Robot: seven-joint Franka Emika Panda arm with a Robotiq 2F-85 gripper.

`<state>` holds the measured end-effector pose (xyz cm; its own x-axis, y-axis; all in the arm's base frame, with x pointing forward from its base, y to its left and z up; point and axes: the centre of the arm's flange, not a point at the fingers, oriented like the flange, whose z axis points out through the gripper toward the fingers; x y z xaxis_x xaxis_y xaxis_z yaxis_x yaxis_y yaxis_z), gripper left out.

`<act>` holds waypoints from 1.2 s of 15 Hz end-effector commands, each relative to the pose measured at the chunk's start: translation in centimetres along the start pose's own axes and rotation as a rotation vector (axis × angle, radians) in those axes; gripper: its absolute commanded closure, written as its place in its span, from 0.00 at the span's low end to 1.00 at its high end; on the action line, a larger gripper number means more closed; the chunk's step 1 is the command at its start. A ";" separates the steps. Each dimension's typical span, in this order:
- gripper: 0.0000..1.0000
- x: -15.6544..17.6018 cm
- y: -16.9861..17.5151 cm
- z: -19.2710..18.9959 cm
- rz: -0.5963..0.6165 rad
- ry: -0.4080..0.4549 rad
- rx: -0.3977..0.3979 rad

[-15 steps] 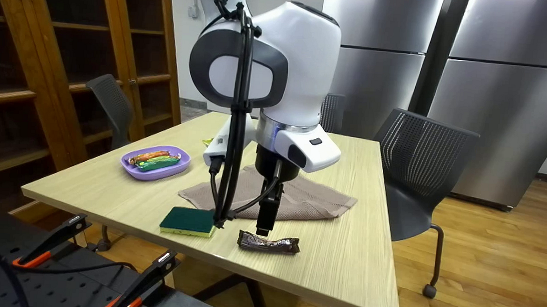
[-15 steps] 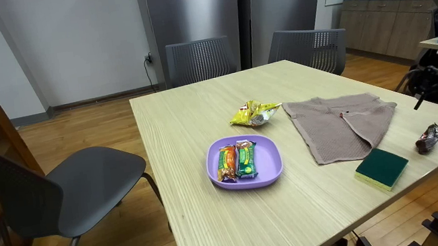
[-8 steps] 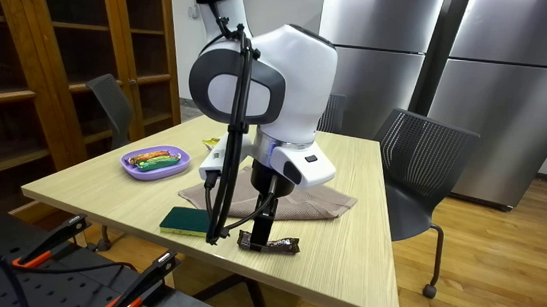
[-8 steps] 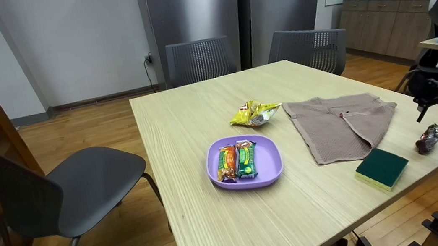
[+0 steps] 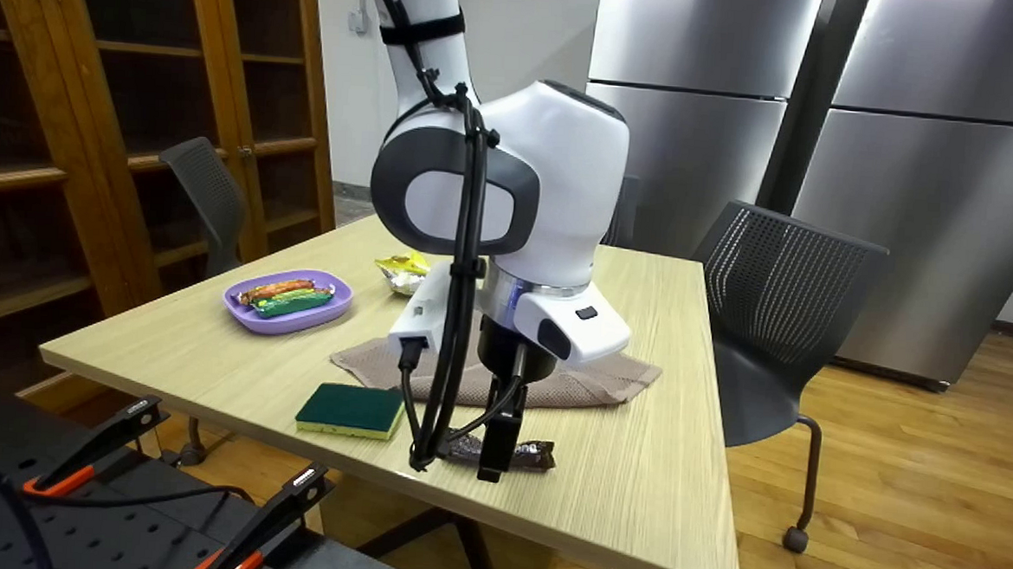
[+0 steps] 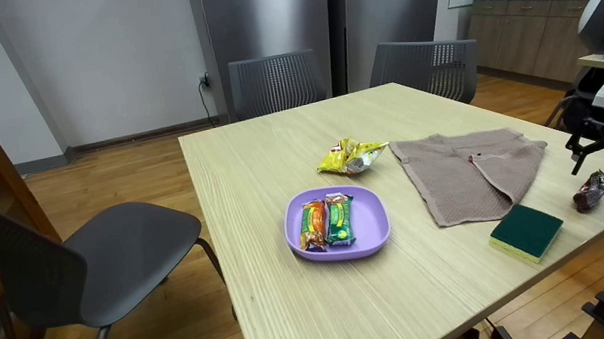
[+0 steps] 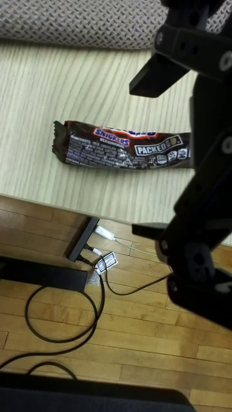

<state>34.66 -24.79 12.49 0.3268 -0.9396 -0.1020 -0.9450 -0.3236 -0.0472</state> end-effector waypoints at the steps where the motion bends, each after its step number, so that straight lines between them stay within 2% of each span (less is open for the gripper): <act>1: 0.00 1.2 -1.0 1.1 0.005 0.014 0.006; 12: 0.00 2.0 -1.7 2.0 -0.006 0.017 -0.005; 13: 0.25 1.9 -1.7 2.1 -0.007 0.016 -0.006; 14: 0.25 1.9 -1.7 2.1 -0.009 0.015 -0.008; 15: 0.30 1.8 -1.8 2.2 -0.009 0.014 -0.008; 18: 0.54 1.7 -2.0 2.2 -0.014 0.014 -0.006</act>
<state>36.70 -25.47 10.39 0.3426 -0.9344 -0.0975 -0.9395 -0.3411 -0.0319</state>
